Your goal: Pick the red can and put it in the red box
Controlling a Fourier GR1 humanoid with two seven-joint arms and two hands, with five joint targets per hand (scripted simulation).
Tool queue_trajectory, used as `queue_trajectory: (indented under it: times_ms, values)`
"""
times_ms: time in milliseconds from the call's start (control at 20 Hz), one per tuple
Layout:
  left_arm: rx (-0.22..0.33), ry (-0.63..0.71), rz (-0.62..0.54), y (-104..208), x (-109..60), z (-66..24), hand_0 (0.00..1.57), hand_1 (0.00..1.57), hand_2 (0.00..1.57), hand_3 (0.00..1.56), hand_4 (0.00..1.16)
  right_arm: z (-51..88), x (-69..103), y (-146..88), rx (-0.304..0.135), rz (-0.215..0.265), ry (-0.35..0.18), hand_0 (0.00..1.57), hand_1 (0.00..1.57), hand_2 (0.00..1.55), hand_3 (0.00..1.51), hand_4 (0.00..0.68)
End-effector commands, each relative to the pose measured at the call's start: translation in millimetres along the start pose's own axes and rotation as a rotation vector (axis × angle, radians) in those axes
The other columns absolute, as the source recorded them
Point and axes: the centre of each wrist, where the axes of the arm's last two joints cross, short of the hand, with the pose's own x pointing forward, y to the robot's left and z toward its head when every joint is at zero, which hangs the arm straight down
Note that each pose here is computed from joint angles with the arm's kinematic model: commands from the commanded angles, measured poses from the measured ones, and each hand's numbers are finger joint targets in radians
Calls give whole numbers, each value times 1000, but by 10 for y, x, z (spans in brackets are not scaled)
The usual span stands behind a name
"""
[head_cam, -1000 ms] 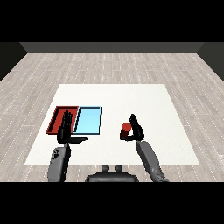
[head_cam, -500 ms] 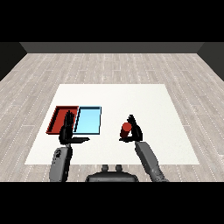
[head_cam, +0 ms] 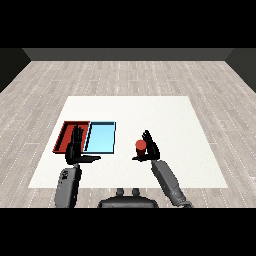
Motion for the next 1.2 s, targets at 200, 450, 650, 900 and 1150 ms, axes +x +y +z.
queue_trajectory:
  times_ms: [200,450,650,900,1150]
  values:
    - [-5,4,-8,-58,4,101,0,0,0,0,0,49,-15,75,-54,74,46,0,0,0,0,0]
    - [2,1,2,65,-10,-12,0,0,0,0,0,-113,41,76,-193,168,98,1566,1566,1525,1475,582]
    - [9,-4,-19,98,-157,104,0,0,0,0,0,-128,74,15,-204,215,155,1571,1571,1489,1441,561]
    - [7,-16,6,102,-105,13,0,0,0,0,0,-234,-47,45,-198,238,175,1571,1571,1485,1430,573]
    - [-3,-18,-19,17,-126,162,0,0,0,0,0,-125,2,228,-186,242,189,1571,1571,1487,1433,577]
